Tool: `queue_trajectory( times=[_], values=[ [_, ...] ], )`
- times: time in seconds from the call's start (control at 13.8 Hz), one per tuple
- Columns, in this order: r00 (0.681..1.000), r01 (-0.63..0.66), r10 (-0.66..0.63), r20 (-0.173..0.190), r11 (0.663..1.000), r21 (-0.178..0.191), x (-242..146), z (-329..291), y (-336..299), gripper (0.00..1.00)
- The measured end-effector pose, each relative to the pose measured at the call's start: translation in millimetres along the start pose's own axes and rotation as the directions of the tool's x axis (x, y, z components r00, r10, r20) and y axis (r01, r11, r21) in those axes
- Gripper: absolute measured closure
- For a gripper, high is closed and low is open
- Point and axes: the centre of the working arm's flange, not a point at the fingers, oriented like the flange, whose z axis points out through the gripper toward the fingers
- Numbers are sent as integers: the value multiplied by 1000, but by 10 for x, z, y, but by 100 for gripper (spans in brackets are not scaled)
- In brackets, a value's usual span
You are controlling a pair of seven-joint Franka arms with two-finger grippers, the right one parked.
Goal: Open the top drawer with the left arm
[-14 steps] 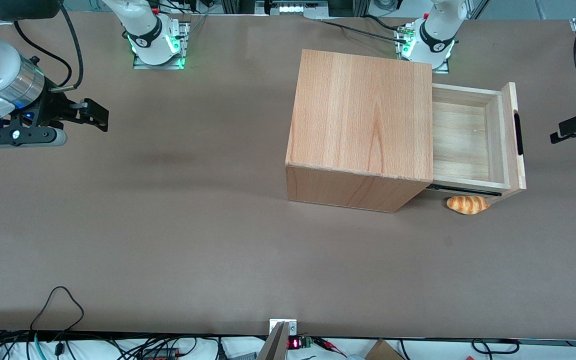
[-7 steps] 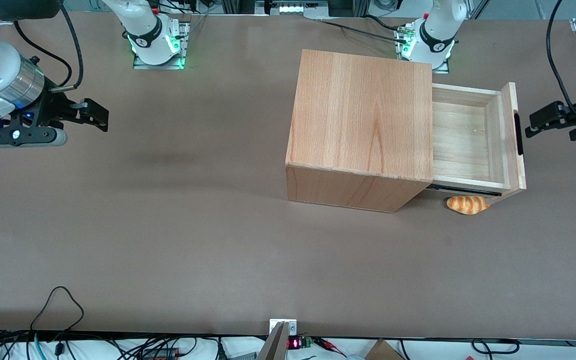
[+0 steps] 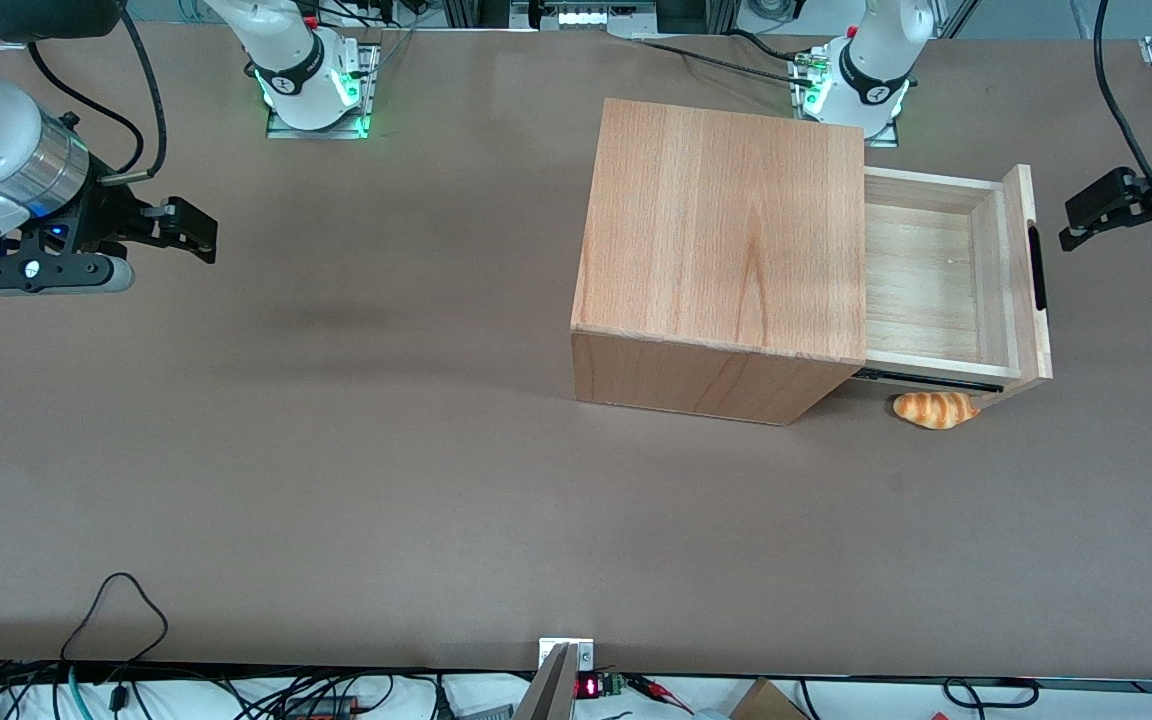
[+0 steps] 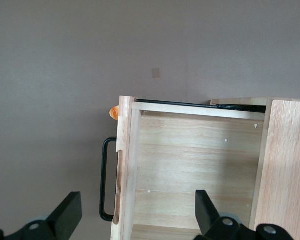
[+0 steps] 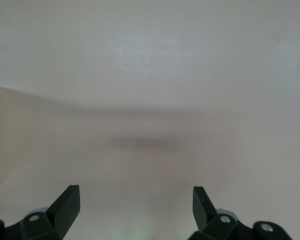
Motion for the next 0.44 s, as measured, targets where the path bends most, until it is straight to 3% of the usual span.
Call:
queue_trajectory(
  times=[0.44],
  values=[
    [999, 38, -38, 2, 999, 0, -15, -6, -32, 0]
  ],
)
